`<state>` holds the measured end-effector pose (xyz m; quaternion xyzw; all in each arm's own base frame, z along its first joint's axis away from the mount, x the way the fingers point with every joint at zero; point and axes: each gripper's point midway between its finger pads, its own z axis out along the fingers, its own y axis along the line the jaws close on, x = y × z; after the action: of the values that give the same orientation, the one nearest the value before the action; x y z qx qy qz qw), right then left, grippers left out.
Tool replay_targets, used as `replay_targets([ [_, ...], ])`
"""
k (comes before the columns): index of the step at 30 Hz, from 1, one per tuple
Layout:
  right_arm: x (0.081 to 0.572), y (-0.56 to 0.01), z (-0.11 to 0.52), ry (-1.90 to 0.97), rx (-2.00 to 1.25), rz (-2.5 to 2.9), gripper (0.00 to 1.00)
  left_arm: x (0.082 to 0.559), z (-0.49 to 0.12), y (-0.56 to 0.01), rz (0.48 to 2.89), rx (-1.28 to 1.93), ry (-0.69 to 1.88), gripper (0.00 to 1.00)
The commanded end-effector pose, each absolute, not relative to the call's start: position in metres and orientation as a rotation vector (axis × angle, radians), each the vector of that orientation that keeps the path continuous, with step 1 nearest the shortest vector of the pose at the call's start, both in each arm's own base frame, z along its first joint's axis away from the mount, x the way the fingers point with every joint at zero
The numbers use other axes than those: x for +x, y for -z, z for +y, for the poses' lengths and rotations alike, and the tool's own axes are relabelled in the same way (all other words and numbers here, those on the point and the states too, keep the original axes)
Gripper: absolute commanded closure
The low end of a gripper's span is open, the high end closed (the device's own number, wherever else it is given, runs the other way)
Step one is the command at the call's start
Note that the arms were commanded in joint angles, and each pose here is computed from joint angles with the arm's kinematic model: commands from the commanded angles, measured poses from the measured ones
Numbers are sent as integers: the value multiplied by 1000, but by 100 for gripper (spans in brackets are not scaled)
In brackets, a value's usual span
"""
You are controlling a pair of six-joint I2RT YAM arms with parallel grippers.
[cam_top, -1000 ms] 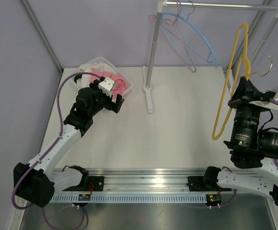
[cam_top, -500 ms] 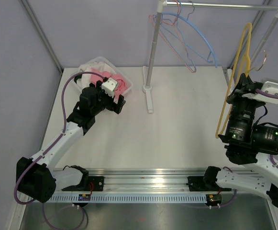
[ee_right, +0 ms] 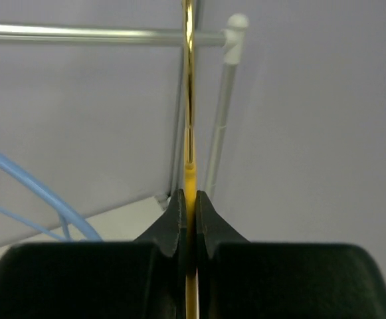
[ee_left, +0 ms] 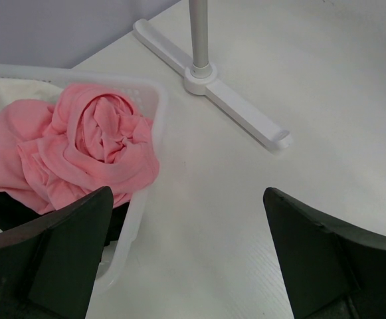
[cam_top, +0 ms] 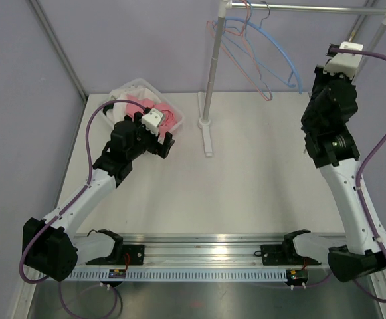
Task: Remove the t-shirt from the hanger
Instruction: Hang the hanger back to the clothesline with the right arm
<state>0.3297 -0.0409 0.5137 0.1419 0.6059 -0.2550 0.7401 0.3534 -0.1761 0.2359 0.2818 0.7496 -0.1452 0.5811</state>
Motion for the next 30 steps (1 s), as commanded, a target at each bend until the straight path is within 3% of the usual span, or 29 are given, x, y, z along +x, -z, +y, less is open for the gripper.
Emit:
replay_targets([
  [1,368,-486,-29,336,254,1475,100,358,-182,-254,1684,671,347,1],
  [16,393,-507,34,32,-121,1446,100,360,-188,-243,1709,699,372,1],
  [30,380,-495,80,-144,-381,1482,100,362,-192,-238,1722,715,383,1],
])
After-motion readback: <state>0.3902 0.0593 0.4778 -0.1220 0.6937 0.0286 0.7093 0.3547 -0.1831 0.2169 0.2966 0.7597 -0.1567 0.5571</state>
